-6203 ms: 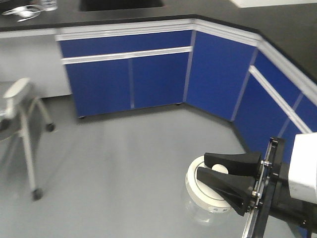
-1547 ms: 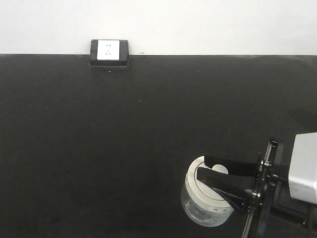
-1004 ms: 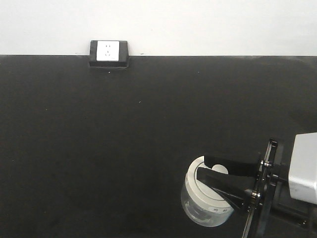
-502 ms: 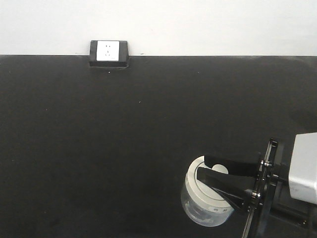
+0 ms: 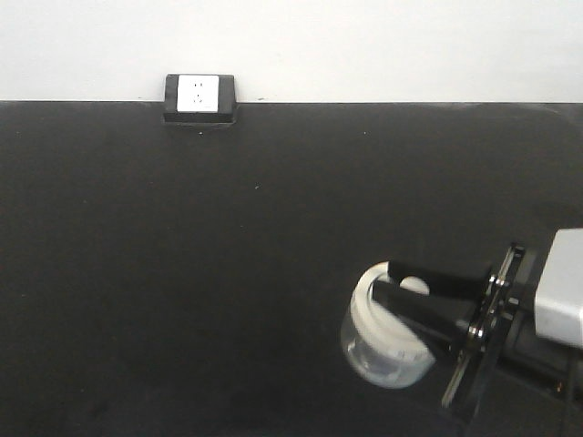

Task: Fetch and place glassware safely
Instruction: 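Extend the right arm forward and lower the jar onto the bench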

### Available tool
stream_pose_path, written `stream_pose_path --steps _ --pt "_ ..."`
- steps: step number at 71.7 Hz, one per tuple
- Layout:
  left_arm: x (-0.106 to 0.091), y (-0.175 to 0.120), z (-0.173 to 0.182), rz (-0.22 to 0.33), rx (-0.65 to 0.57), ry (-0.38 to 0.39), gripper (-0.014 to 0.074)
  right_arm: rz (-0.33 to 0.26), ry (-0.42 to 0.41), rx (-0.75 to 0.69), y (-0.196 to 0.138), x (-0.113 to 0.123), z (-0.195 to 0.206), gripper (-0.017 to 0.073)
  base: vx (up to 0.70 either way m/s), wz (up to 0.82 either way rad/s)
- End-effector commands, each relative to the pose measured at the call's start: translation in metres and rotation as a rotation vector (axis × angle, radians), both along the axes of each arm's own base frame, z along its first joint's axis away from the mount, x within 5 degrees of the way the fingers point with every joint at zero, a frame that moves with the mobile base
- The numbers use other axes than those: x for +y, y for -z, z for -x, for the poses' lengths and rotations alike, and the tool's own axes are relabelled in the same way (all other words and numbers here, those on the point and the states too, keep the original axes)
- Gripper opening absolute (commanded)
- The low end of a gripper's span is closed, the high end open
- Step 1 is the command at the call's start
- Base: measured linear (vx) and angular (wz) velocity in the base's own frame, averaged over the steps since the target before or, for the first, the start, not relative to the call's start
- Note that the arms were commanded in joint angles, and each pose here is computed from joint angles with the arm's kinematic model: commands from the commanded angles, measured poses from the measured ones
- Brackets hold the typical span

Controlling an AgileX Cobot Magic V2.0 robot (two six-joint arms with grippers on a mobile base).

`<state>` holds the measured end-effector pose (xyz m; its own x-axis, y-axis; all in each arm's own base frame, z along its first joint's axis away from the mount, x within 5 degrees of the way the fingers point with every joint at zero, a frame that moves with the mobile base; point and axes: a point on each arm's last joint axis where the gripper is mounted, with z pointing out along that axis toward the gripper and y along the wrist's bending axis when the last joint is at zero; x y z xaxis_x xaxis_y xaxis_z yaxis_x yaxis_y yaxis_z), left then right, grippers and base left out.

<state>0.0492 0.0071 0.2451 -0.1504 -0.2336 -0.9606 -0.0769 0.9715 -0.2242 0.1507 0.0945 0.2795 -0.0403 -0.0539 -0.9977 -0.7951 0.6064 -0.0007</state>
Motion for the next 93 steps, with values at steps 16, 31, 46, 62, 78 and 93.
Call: stream_pose_path --steps 16,31,46,62,78,93 --pt "-0.002 -0.014 0.000 0.006 -0.078 0.017 -0.0007 -0.084 0.190 -0.049 -0.016 -0.005 -0.045 -0.0001 0.00 0.00" --pt "-0.002 -0.014 0.000 0.006 -0.078 0.017 -0.0007 -0.068 0.191 -0.002 -0.015 0.005 -0.089 -0.0001 0.00 0.00" --pt "-0.002 -0.014 0.000 0.006 -0.078 0.017 -0.0007 -0.045 0.165 0.033 0.003 0.018 -0.134 0.0002 0.00 -0.01" --pt "-0.002 -0.014 0.000 0.006 -0.078 0.017 -0.0007 -0.042 0.091 -0.009 0.025 0.033 -0.176 0.0010 0.00 -0.01" --pt "-0.002 -0.014 0.000 0.006 -0.078 0.017 -0.0007 -0.040 0.048 0.008 0.058 0.043 -0.202 0.0016 0.00 0.00" --pt "-0.002 -0.014 0.000 0.006 -0.078 0.017 -0.0007 0.039 0.025 -0.016 0.090 0.047 -0.209 0.0027 0.00 0.00"
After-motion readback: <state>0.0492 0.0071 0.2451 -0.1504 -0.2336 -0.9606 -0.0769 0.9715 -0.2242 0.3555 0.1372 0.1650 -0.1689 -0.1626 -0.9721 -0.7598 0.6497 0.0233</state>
